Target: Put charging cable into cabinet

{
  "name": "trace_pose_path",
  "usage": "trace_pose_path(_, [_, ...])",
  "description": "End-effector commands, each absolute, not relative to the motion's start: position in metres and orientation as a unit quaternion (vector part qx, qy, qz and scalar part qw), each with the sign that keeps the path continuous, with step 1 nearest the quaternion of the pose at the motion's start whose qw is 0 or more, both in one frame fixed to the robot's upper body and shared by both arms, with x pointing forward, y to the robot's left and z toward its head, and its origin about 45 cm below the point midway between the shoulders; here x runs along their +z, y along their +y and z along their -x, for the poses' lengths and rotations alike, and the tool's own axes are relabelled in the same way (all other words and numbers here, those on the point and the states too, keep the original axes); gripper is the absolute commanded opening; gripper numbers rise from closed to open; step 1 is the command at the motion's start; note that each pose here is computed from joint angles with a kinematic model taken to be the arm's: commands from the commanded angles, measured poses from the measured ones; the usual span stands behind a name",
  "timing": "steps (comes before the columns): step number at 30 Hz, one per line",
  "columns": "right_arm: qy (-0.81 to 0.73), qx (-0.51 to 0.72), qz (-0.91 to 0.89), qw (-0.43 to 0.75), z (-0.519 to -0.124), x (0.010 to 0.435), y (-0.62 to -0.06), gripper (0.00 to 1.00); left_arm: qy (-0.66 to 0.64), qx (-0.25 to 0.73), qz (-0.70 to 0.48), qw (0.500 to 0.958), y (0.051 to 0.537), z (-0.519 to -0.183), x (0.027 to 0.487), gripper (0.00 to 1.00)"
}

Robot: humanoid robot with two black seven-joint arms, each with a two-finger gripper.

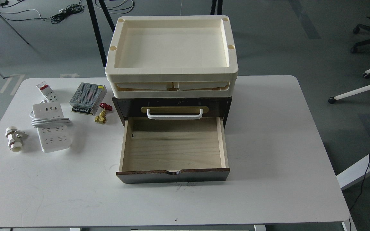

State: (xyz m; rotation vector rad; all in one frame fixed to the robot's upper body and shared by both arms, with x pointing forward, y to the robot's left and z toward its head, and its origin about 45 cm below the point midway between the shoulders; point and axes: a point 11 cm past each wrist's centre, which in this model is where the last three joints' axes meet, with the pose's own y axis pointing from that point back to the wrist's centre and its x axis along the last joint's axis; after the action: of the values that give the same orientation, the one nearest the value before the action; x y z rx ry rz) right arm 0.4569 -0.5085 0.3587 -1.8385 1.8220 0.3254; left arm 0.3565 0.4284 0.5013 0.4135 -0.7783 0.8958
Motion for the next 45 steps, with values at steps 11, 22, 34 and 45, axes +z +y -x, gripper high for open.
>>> trace_pose_path(11, [0.692, 0.127, 0.666, 0.248, -0.442, 0.342, -0.527, 0.99, -0.388, 0.182, -0.575, 0.697, 0.484, -0.325, 0.303, 0.99])
trace_pose_path(22, [0.697, 0.132, 0.663, 0.24, -0.438, 0.332, -0.53, 0.99, -0.455, 0.063, -0.631, 0.625, 0.476, -0.374, 0.221, 0.99])
trace_pose_path(34, [0.705, 0.137, 0.656, 0.23, -0.43, 0.323, -0.538, 0.99, -0.463, 0.009, -0.674, 0.576, 0.475, -0.398, 0.173, 0.97])
trace_pose_path(45, [0.71, 0.136, 0.653, 0.225, -0.426, 0.321, -0.543, 0.99, -0.446, -0.003, -0.699, 0.558, 0.487, -0.387, 0.14, 0.85])
